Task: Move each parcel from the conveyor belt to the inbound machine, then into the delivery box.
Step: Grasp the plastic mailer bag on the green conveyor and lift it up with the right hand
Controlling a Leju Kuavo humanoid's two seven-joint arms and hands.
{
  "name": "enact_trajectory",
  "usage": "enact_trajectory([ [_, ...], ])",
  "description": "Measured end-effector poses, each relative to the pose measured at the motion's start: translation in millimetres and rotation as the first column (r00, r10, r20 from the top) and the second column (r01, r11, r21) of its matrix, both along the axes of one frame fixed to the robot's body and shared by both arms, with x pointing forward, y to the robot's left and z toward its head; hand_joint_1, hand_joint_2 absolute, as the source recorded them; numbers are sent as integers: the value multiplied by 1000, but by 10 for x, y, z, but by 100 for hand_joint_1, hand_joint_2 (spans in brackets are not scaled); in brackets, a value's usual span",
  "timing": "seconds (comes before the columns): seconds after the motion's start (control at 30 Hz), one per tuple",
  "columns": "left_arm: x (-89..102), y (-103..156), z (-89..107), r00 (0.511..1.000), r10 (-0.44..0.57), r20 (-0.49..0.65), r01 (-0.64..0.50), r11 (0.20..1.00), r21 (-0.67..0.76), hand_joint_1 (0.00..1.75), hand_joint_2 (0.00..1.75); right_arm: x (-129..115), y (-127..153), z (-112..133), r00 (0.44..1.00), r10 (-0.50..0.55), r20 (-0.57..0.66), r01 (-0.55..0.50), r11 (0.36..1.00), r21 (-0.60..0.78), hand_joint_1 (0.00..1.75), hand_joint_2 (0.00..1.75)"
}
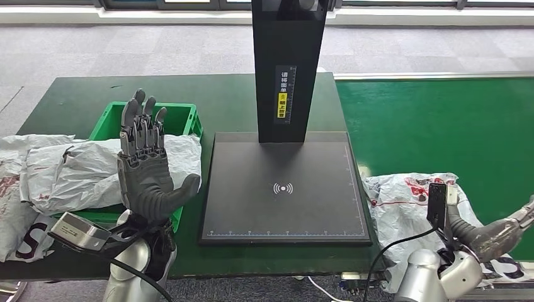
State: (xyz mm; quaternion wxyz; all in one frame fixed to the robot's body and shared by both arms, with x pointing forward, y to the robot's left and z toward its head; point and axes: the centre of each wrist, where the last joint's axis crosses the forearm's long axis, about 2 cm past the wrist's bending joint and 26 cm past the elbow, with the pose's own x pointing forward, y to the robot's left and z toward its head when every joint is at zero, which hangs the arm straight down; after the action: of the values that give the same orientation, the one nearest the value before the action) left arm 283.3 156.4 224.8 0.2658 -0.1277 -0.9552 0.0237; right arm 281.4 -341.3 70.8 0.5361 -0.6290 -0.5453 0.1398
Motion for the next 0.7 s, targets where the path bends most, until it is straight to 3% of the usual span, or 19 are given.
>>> enact_trajectory([
  [0.33,-28,-1,-42,1000,13,-11,-13,1000,17,0,175,-1,-1,-337,962,-143,-233,175,977,122,0,175],
  [0.7,-39,7,-62,999,32,-16,-32,999,29,0,175,62,169,-643,895,-79,-440,171,970,174,0,175],
])
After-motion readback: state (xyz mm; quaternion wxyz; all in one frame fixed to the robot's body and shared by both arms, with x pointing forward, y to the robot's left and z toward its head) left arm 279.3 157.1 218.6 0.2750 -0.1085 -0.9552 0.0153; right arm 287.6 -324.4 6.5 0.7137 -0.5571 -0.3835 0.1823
